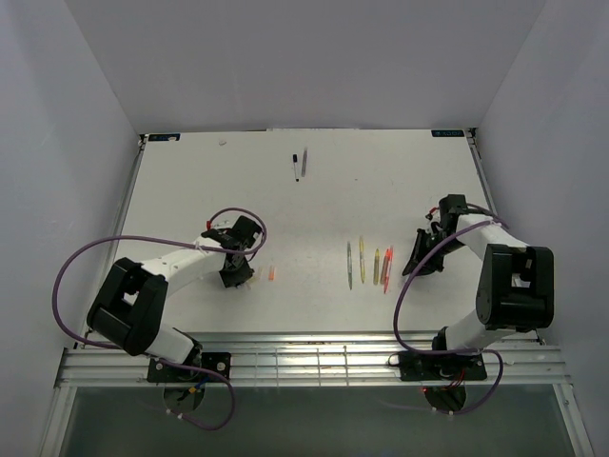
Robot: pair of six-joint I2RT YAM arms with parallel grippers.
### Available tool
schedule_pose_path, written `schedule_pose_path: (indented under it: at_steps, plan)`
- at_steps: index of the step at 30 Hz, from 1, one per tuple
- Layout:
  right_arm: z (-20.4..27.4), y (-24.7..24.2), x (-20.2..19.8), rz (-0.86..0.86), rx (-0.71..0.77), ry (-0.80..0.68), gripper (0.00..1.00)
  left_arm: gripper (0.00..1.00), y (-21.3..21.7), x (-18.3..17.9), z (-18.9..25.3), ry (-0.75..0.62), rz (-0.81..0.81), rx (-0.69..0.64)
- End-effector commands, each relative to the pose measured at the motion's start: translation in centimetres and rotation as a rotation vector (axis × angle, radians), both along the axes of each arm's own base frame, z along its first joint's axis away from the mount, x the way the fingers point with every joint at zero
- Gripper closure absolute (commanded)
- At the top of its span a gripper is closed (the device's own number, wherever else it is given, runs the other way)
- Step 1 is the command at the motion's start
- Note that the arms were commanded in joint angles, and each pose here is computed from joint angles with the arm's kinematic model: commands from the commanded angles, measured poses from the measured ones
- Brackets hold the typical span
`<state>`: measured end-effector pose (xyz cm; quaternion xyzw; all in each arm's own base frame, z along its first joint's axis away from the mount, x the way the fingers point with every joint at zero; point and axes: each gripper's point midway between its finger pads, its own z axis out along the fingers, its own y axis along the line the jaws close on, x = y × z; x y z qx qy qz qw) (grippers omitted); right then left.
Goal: Open the pen caps
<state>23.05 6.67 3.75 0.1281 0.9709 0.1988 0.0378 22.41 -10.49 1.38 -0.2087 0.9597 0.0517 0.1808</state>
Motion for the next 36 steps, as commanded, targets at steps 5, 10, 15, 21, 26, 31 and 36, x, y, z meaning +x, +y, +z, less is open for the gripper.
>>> schedule_pose_path:
  at_steps: [5, 10, 15, 21, 26, 31, 36]
  plan:
    - [-1.0, 0.6, 0.2, 0.042, 0.004, 0.004, 0.83, 0.44, -0.4, -1.2, -1.2, 0.054, 0.008, -0.034]
    - [-1.4, 0.6, 0.2, 0.043, -0.003, 0.015, 0.79, 0.37, -0.3, -1.7, -1.3, 0.061, 0.015, -0.04]
    - [-1.6, 0.4, 0.3, 0.041, -0.015, 0.015, 0.7, 0.32, -0.2, -1.8, -1.2, 0.063, 0.018, -0.041]
    - [-1.4, 0.5, 0.5, 0.043, -0.013, 0.005, 0.68, 0.31, -0.2, -1.7, -0.5, 0.049, 0.023, -0.045]
    - [0.2, 0.5, 1.4, 0.04, -0.019, -0.035, 0.67, 0.31, -0.3, -0.9, 1.7, -0.005, 0.045, -0.056]
    - [2.7, 0.5, 2.3, 0.039, -0.019, -0.087, 0.66, 0.31, -0.5, 0.6, 4.9, -0.079, 0.057, -0.069]
    - [4.9, 0.8, 2.6, 0.042, -0.009, -0.116, 0.65, 0.28, -1.7, 5.0, 10.9, -0.249, 0.032, -0.088]
